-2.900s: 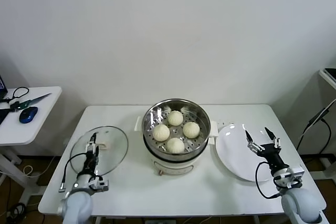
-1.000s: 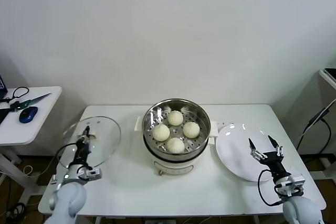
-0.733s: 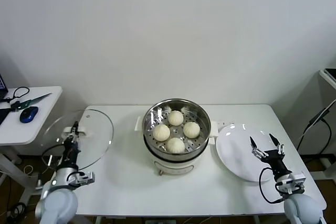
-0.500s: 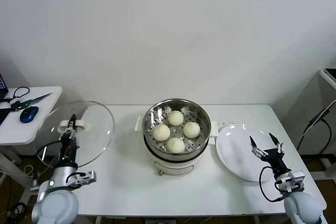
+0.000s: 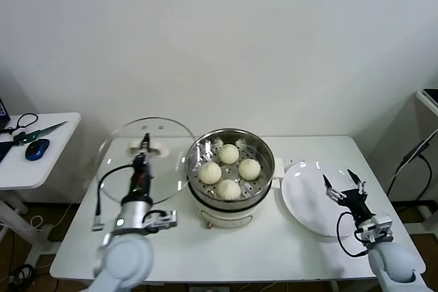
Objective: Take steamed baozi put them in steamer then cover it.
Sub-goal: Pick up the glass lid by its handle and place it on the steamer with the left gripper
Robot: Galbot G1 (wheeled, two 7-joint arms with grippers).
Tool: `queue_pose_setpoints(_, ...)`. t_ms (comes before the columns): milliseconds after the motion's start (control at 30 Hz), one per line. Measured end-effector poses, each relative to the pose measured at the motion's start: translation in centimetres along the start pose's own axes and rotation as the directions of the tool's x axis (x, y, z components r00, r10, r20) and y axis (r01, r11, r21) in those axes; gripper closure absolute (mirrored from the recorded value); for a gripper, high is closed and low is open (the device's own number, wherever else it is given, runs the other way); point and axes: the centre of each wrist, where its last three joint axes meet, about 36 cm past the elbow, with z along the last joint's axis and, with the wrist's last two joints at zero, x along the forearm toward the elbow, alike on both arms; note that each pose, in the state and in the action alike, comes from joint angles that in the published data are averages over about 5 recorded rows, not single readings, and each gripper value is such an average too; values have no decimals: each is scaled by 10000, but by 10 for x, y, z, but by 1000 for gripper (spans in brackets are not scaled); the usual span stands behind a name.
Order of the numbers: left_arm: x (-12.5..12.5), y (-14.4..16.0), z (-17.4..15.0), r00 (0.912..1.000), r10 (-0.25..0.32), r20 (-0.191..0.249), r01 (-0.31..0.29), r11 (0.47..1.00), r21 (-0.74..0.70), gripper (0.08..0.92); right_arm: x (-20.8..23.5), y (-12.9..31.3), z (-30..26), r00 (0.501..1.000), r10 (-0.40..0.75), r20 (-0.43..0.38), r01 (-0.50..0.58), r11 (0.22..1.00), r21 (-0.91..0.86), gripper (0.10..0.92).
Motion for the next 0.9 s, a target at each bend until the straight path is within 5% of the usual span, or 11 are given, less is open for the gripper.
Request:
queue_pose_setpoints(567, -27, 4, -133, 9965, 326, 766, -385, 9962, 776, 853, 1, -14, 12, 9994, 296, -165, -293, 9994, 159, 200)
queue_pose_setpoints(900, -34, -14, -181, 9895, 1026, 1016, -1122, 9892, 938, 853, 5, -20, 18, 9989, 383, -252, -378, 9991, 205, 200)
